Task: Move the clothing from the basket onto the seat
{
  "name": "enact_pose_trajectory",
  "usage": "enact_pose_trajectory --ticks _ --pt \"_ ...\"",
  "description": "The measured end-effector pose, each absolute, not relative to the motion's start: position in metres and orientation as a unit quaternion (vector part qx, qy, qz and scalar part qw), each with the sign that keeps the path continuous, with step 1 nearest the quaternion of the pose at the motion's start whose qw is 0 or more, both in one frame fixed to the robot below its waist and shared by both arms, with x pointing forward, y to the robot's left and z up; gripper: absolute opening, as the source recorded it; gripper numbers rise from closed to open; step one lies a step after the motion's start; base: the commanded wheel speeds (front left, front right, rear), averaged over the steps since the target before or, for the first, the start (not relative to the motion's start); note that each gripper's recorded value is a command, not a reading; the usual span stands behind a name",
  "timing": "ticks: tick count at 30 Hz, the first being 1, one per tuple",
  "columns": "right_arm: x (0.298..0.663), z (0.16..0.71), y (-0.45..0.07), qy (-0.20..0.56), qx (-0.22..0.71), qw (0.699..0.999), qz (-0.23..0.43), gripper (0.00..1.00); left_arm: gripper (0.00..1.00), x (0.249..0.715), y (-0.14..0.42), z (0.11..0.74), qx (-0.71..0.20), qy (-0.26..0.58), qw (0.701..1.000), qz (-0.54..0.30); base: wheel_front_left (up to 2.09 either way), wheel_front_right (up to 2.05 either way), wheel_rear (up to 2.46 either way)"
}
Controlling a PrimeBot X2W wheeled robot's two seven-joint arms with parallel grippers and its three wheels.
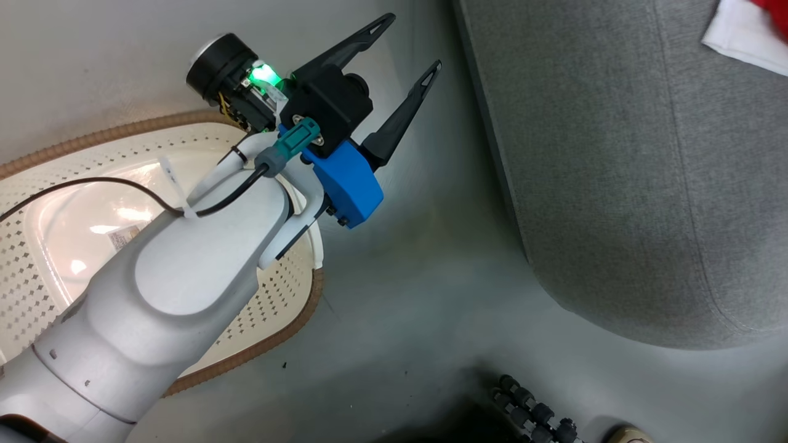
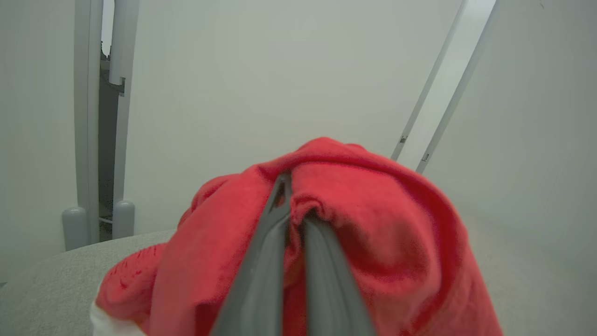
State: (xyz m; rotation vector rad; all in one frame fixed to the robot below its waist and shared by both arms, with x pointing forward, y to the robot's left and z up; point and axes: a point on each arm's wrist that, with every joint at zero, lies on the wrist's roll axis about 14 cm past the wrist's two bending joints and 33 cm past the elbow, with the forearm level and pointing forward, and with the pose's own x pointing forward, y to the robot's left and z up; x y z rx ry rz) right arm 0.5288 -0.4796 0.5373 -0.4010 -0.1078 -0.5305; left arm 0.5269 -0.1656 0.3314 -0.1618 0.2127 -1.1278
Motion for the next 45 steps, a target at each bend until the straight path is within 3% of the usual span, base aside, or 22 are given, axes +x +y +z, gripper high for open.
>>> enact_pose_trajectory --ticks 7,12,13,14,15,16,17,26,31,45 --pt "0.524 0.468 -0.480 0.025 -0.161 0.949 -0.269 0.00 1.00 0.532 -0.158 0.323 -0.075 0.104 0.841 -0.526 0.00 0.00 0.00" --pt "0.520 0.453 -0.478 0.042 -0.148 0.950 -0.271 0.00 1.00 0.532 -0.156 0.324 -0.071 0.102 0.842 -0.525 0.00 0.00 0.00" --pt "0.519 0.453 -0.478 0.043 -0.147 0.950 -0.272 0.07 1.00 0.532 -0.156 0.325 -0.070 0.101 0.843 -0.524 0.00 0.00 0.00" --pt "0.517 0.454 -0.477 0.042 -0.145 0.950 -0.273 0.46 1.00 0.532 -0.157 0.327 -0.069 0.100 0.843 -0.525 0.00 0.00 0.00" --pt "0.514 0.455 -0.477 0.042 -0.145 0.950 -0.274 0.93 1.00 0.532 -0.158 0.330 -0.069 0.097 0.842 -0.526 0.00 0.00 0.00" --pt "0.512 0.457 -0.477 0.040 -0.146 0.950 -0.274 0.93 1.00 0.532 -0.158 0.334 -0.071 0.092 0.843 -0.526 0.00 0.00 0.00" --pt "0.508 0.459 -0.477 0.043 -0.153 0.949 -0.273 1.00 1.00 0.532 -0.159 0.338 -0.073 0.089 0.843 -0.526 0.00 0.00 0.00" --pt "0.458 0.471 -0.469 0.051 -0.163 0.945 -0.281 1.00 1.00 0.519 -0.158 0.379 -0.080 0.068 0.847 -0.521 0.00 0.00 0.00" --pt "0.442 0.504 -0.457 0.012 -0.170 0.946 -0.274 1.00 1.00 0.514 -0.151 0.408 -0.082 0.051 0.858 -0.504 0.00 0.00 0.00" --pt "0.469 0.569 -0.335 -0.104 -0.133 0.979 -0.112 1.00 1.00 0.526 -0.051 0.498 -0.082 -0.018 0.938 -0.337 0.00 0.00 0.00"
